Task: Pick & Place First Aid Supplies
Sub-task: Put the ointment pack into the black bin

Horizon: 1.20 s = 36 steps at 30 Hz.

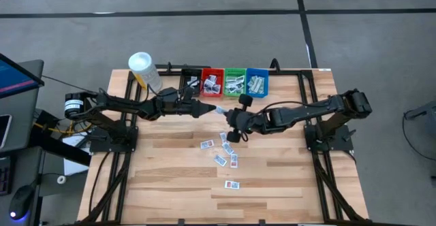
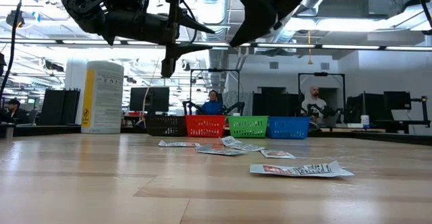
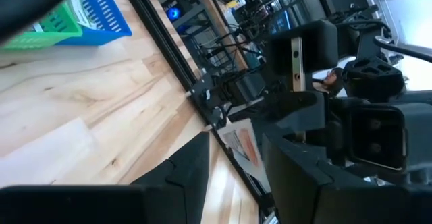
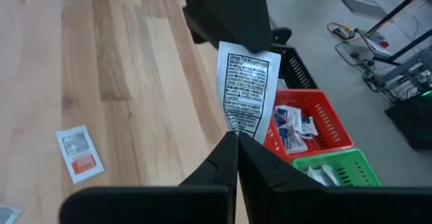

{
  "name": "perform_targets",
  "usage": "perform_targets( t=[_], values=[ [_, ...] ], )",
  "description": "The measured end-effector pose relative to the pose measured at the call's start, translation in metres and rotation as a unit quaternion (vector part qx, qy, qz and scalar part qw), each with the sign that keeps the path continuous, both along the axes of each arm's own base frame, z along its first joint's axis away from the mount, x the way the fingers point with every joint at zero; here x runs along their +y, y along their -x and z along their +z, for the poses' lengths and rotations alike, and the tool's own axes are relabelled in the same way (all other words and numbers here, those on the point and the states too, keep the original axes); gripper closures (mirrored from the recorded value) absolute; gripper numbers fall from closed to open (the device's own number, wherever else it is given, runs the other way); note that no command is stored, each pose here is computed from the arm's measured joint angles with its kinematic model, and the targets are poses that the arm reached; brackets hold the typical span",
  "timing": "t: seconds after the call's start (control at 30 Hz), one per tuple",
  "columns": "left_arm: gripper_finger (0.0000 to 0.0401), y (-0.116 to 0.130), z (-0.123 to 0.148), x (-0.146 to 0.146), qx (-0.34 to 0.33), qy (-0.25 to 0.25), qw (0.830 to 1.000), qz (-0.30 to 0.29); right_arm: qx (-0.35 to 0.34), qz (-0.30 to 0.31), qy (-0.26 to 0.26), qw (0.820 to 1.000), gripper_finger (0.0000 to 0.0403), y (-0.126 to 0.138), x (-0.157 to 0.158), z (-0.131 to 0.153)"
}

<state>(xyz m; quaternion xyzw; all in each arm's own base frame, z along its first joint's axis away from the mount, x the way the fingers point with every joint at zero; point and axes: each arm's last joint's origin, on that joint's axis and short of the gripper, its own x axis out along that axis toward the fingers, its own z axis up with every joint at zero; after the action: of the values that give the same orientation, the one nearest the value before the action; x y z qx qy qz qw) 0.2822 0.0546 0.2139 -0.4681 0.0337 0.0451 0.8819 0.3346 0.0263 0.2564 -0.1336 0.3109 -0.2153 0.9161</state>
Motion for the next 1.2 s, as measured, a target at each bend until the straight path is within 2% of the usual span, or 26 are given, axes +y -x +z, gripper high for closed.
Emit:
perform_targets(
  t=[0.17, 0.5, 1.2],
  values=[
    [0.0263, -0.0001, 0.0006, 0.0007, -0.002, -0.003, 1.000, 0.011, -0.022, 0.000, -0.003, 1.000, 0.0401, -0.0025, 0.0003, 0.0033],
    [0.0265, 0.0000, 0.0012, 0.0018, -0.005, -0.013, 0.999, 0.032, -0.024, -0.002, -0.003, 1.000, 0.0401, -0.0028, -0.0007, 0.0036],
    [0.0345, -0.0016, 0.0038, -0.0057, -0.018, -0.014, 1.000, 0.016, -0.039, -0.013, -0.005, 0.999, 0.0401, -0.0048, -0.0081, 0.0058]
  ],
)
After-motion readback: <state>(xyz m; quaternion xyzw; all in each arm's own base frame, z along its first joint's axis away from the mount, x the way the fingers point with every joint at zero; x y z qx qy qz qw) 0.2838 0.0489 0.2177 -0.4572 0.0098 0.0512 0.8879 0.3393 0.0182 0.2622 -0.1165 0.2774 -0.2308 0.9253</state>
